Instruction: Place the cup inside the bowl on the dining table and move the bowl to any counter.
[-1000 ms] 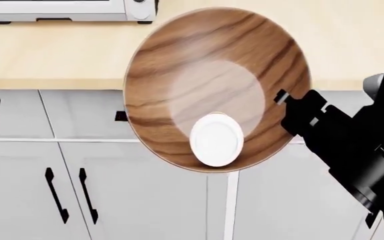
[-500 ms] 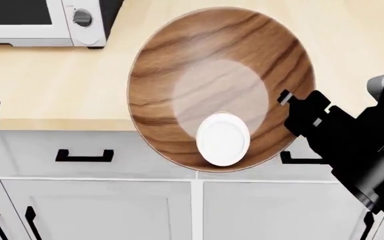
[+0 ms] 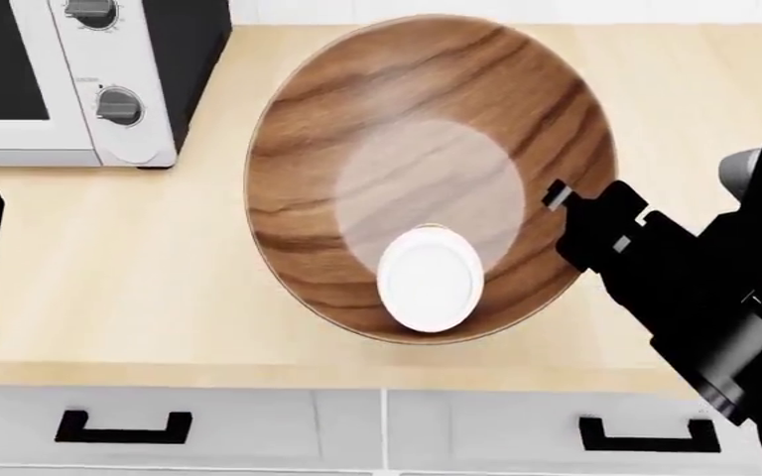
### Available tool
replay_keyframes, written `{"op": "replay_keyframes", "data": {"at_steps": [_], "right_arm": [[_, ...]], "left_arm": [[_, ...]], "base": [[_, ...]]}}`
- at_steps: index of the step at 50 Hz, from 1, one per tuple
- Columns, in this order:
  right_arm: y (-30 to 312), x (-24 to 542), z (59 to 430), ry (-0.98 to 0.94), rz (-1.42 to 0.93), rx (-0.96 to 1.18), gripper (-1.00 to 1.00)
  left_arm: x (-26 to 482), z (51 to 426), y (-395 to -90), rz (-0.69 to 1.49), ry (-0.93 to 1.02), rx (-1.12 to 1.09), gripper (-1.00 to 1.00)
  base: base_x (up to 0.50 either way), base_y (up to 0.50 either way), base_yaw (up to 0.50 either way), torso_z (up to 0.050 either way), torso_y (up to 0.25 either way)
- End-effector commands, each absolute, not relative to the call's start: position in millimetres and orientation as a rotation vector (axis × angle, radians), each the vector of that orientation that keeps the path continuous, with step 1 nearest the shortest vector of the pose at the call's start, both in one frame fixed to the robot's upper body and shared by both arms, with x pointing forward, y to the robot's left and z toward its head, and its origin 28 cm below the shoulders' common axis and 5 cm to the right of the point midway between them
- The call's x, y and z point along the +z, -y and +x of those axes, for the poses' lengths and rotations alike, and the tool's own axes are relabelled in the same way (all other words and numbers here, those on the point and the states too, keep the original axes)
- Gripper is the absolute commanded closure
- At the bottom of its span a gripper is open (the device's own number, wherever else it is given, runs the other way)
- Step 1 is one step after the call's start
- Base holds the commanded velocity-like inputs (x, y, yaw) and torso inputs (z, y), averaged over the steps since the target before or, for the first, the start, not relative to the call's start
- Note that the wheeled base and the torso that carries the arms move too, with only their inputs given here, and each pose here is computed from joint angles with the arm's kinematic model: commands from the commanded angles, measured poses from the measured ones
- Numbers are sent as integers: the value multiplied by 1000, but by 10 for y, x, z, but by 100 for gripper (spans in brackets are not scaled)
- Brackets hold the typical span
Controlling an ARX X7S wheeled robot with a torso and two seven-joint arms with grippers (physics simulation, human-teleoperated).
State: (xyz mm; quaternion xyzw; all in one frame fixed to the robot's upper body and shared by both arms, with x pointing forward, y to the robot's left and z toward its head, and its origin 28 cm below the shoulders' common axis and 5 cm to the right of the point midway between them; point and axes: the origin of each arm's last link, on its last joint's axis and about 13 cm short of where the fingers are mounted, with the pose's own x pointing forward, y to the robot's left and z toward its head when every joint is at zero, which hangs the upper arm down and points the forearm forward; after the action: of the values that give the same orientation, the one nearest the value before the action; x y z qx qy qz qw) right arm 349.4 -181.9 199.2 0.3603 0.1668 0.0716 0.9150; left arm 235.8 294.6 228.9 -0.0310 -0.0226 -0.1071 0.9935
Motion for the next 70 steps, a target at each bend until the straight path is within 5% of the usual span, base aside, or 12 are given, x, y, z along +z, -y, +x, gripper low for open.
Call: {"op": "replay_keyframes", "data": {"at_steps": [1,18,68,69,70], "right_arm": [[1819,2034,3504,-320,741,166,100],[1788,1984,3535,-367,756,154,100],[1658,1601,3594,-535,753,130,100],[1662,1603,3591,-533,757,128,-100],[1663,1602,3590,-534,756,129,-100]], "left_arm": [[2270,2348,-2942,-63,43,-215,-100],[2270,2292,-2979,-67,42,-211,-100],[2258,2016,-3280,-77,31,-212,-100],[2257,2026,-3269,-78,31,-213,-100],[2256,2029,-3266,-76,31,-212,-100]], "base": [[500,-7,0,0,10],[459,-7,0,1,2],[0,0,0,0,0],[0,0,0,0,0],[0,0,0,0,0]]}}
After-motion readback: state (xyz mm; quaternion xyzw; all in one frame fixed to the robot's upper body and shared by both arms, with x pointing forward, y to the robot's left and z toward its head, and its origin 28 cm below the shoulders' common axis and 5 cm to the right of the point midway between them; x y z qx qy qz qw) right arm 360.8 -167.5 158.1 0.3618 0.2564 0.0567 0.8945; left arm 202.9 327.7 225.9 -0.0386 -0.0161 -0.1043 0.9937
